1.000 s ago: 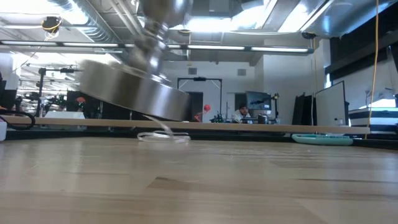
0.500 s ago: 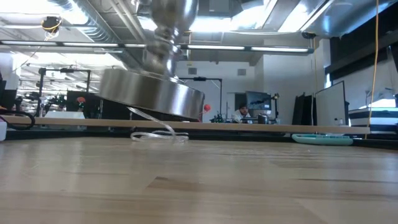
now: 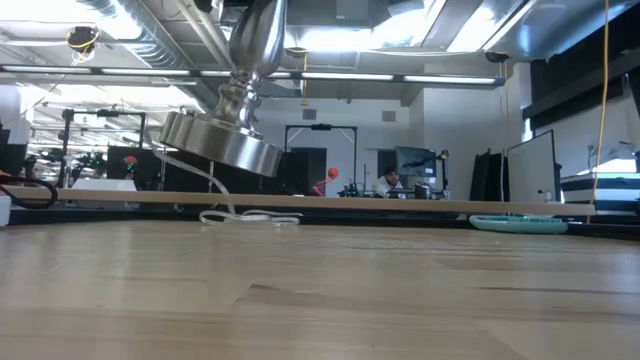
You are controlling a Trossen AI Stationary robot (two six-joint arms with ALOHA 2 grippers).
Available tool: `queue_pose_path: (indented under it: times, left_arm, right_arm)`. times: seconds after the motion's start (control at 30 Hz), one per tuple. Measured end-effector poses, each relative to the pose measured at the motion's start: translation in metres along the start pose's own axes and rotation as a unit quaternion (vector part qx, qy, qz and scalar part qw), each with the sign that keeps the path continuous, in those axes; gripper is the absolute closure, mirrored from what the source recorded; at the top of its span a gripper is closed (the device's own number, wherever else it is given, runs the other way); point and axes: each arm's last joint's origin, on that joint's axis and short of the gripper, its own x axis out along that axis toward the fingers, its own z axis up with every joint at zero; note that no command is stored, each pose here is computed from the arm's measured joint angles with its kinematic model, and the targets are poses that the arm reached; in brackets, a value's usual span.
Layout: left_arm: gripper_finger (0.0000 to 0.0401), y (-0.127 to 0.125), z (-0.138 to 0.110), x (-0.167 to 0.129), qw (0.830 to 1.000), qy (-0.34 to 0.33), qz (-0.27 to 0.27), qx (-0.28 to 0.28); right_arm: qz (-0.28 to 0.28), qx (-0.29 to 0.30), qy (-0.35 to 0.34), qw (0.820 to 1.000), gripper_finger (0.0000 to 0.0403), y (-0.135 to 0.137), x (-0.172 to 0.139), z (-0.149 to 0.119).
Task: Screw lightbulb
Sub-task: Remove the white lightbulb from the silver lamp
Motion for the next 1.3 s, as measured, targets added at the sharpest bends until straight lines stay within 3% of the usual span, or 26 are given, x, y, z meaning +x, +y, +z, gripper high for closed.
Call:
queue_pose_path:
  times: [0.4, 0.57, 0.8, 0.83, 0.93, 1.03, 1.2, 1.3]
  left_arm:
    - [0.0275, 0.001, -0.004, 0.002, 1.0, 0.013, 0.005, 0.0]
    - [0.0275, 0.001, -0.004, 0.002, 1.0, 0.014, 0.005, 0.002]
    - [0.0275, -0.001, -0.004, 0.001, 1.0, 0.013, -0.003, 0.008]
    - [0.0275, -0.001, -0.005, 0.001, 1.0, 0.013, -0.014, 0.015]
    - [0.0274, -0.005, -0.003, 0.001, 0.995, 0.001, -0.096, 0.017]
    - [0.0274, -0.009, -0.001, -0.003, 0.98, -0.014, -0.197, 0.01]
    - [0.0274, -0.014, 0.002, -0.006, 0.925, -0.037, -0.378, -0.002]
    - [0.0274, -0.014, 0.002, -0.004, 0.893, -0.034, -0.448, -0.031]
  right_arm:
    - [-0.057, -0.019, -0.07, 0.996, 0.0045, 0.016, 0.037, -0.016]
    - [-0.058, -0.021, -0.075, 0.995, 0.0108, 0.014, 0.034, -0.013]
    - [-0.051, -0.035, -0.074, 0.995, 0.0251, 0.015, 0.034, -0.013]
    - [-0.043, -0.039, -0.071, 0.996, 0.0254, 0.015, 0.034, -0.014]
    - [0.015, -0.055, -0.072, 0.996, 0.0254, 0.018, 0.031, -0.012]
    - [0.107, -0.057, -0.08, 0.989, 0.0254, 0.021, 0.026, -0.009]
    - [0.294, -0.062, -0.091, 0.949, 0.0254, 0.028, 0.018, -0.008]
    - [0.367, -0.072, -0.106, 0.921, 0.0254, 0.032, 0.017, -0.009]
